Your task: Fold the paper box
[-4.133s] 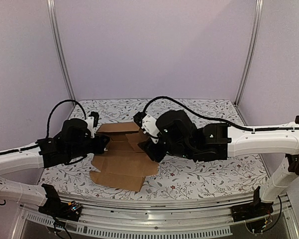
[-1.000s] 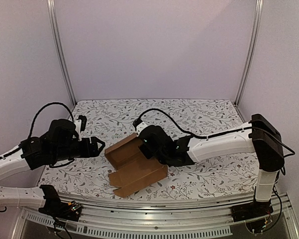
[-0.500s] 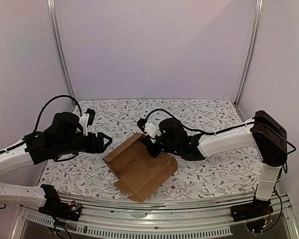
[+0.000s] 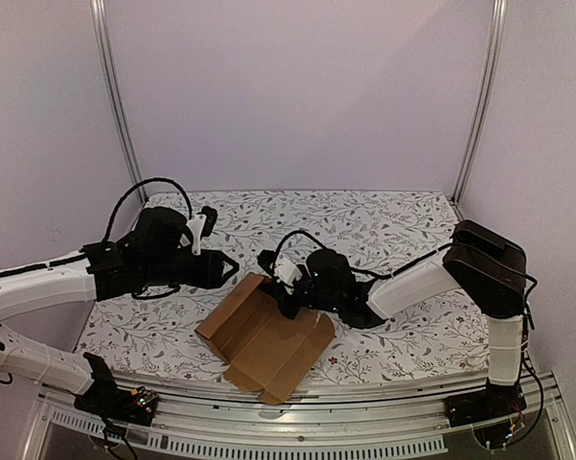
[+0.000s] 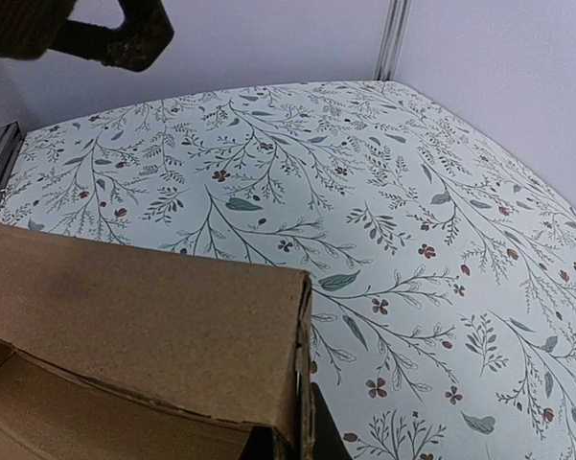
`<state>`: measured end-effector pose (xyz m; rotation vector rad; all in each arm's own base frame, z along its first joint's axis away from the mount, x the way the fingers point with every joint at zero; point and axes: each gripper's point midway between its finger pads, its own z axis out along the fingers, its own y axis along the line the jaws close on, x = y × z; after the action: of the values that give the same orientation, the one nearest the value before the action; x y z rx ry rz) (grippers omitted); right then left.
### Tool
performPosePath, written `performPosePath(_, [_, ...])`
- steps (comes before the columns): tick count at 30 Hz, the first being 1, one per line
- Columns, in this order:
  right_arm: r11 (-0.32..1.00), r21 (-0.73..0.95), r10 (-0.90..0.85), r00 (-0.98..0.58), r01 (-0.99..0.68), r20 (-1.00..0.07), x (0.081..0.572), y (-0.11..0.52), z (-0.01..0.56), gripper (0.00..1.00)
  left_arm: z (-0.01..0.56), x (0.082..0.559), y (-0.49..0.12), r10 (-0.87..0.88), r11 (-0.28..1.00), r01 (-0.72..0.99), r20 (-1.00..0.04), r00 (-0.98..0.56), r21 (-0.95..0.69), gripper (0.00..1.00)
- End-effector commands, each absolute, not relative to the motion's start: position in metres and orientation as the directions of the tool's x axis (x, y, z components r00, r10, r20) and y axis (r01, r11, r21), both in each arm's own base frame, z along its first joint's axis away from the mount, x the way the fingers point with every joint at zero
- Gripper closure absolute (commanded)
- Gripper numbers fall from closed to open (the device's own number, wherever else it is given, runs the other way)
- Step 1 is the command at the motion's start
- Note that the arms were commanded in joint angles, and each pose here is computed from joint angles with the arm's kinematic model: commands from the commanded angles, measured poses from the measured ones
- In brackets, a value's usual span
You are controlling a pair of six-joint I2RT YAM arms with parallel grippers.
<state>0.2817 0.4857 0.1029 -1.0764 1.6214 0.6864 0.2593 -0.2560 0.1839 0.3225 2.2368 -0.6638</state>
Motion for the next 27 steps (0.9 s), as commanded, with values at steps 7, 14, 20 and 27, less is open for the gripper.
performPosePath(7, [0.466,-0.077,-0.212,-0.027,-0.881,-0.977,0.289,0.489,0.086,1.0,0.18,0.267,-0.282,0.014,0.783,0.456,-0.721,-0.693,-0.423,0.89])
performPosePath(14, [0.48,-0.059,-0.187,-0.037,-0.875,-0.982,0.288,0.484,0.076,1.0,0.156,0.273,-0.293,0.03,0.787,0.44,-0.685,-0.728,-0.433,1.0])
performPosePath(20, [0.489,-0.055,-0.186,-0.042,-0.871,-0.982,0.288,0.482,0.07,0.96,0.141,0.277,-0.298,0.034,0.794,0.424,-0.664,-0.747,-0.436,1.0])
performPosePath(27, [0.492,-0.04,-0.188,-0.062,-0.869,-0.98,0.287,0.479,0.06,0.86,0.129,0.277,-0.301,0.038,0.799,0.408,-0.641,-0.766,-0.441,1.0])
